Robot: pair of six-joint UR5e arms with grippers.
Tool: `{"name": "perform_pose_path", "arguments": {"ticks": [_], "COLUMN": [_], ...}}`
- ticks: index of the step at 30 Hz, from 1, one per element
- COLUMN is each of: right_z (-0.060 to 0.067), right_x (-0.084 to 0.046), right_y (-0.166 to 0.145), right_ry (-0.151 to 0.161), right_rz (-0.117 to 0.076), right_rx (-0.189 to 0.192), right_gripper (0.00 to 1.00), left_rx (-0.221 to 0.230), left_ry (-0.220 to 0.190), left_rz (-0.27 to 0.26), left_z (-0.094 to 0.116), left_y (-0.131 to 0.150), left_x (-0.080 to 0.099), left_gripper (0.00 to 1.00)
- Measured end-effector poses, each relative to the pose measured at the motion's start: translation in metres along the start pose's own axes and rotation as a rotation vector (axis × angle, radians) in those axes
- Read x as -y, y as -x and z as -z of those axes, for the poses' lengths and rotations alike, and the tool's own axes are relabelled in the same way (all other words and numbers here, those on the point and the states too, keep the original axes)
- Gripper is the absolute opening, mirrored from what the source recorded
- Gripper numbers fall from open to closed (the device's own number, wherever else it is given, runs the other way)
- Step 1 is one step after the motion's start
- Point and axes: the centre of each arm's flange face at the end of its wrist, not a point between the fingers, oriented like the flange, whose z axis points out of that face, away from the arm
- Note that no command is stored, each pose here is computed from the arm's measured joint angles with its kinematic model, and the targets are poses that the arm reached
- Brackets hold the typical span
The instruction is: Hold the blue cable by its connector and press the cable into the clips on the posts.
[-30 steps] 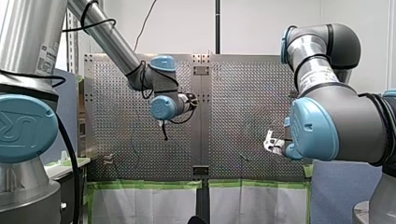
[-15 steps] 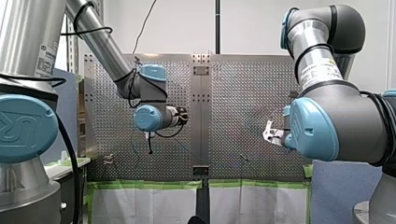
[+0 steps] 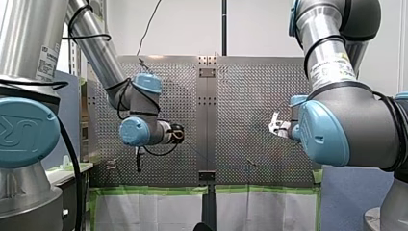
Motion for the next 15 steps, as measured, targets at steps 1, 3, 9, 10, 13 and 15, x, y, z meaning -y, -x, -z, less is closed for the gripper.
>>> {"name": "perform_pose_path", "arguments": {"ticks": [1,3,9,10,13,15], "right_z": [0.0003,0.0006,0.0007,0.0008,0.0008,0.0008], "right_x": [0.0004,0.0009,0.0014,0.0013,0.0014,0.0014], "right_y": [-0.0007,-0.0015,-0.0021,-0.0020,-0.0021,-0.0021], "right_ry": [-0.001,-0.002,-0.003,-0.003,-0.003,-0.003], "right_rz": [0.000,0.000,0.001,0.000,0.000,0.001], "right_rx": [-0.001,-0.002,-0.003,-0.003,-0.003,-0.003], "right_gripper": [0.00,0.00,0.00,0.00,0.00,0.00], "left_rx": [-0.002,-0.003,-0.004,-0.004,-0.004,-0.004], "left_ry": [0.000,-0.001,-0.001,-0.001,-0.001,-0.001], "left_rz": [-0.001,-0.002,-0.002,-0.002,-0.002,-0.002], "left_z": [0.0009,0.0017,0.0021,0.0021,0.0022,0.0022], "left_y": [-0.0007,-0.0013,-0.0016,-0.0017,-0.0017,-0.0017], "left_x": [-0.0005,-0.0009,-0.0011,-0.0011,-0.0011,-0.0011], "left_gripper": [1.00,1.00,1.00,1.00,1.00,1.00]}}
